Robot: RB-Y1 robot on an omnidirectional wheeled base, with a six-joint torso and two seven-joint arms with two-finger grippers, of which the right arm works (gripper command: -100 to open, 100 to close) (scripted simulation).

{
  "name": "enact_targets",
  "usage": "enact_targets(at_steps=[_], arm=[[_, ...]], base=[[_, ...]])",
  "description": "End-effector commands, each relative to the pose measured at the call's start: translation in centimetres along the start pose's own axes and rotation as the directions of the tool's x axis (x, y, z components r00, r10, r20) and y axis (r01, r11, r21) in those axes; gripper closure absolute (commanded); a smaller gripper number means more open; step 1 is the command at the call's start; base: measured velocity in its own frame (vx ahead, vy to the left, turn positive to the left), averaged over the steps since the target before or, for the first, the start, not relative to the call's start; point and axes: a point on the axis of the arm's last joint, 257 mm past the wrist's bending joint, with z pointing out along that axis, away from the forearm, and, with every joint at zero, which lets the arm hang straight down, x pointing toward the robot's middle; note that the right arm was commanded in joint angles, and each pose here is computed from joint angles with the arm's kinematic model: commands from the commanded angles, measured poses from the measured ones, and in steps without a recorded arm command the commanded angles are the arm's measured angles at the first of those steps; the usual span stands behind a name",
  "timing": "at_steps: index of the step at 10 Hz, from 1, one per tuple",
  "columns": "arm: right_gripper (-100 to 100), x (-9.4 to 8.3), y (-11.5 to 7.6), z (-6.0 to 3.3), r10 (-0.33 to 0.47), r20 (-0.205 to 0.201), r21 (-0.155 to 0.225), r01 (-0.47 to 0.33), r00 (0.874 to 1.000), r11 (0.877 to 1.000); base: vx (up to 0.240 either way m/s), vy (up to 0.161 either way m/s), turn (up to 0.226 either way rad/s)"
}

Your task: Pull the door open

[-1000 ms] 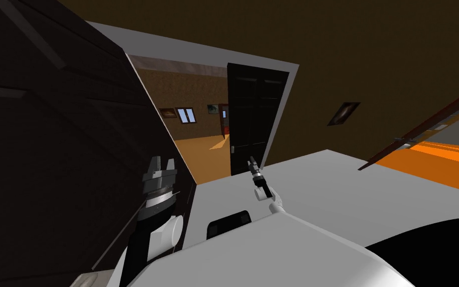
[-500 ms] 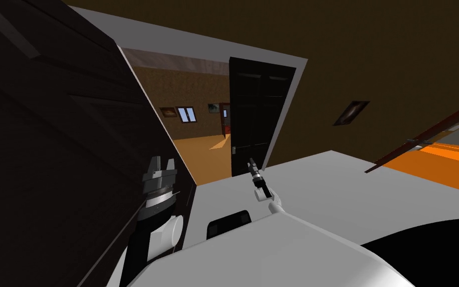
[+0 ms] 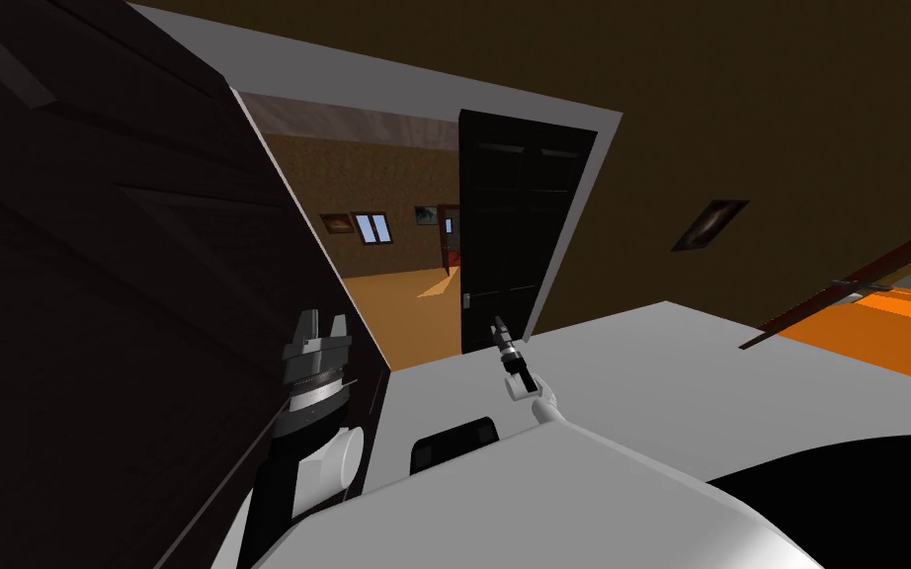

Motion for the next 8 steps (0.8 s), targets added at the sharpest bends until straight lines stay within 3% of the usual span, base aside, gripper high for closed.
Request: enact_targets(at_steps=[1, 8], arm=[[-100, 0.0, -0.8, 0.26, 0.002, -0.001, 0.013, -0.002, 1.0, 1.0], [-100, -0.3, -4.1, -0.25, 0.006, -0.001, 0.077, -0.006, 1.0, 0.997]], base=[[0.098, 0.006, 0.027], [0.07, 0.0, 0.02]])
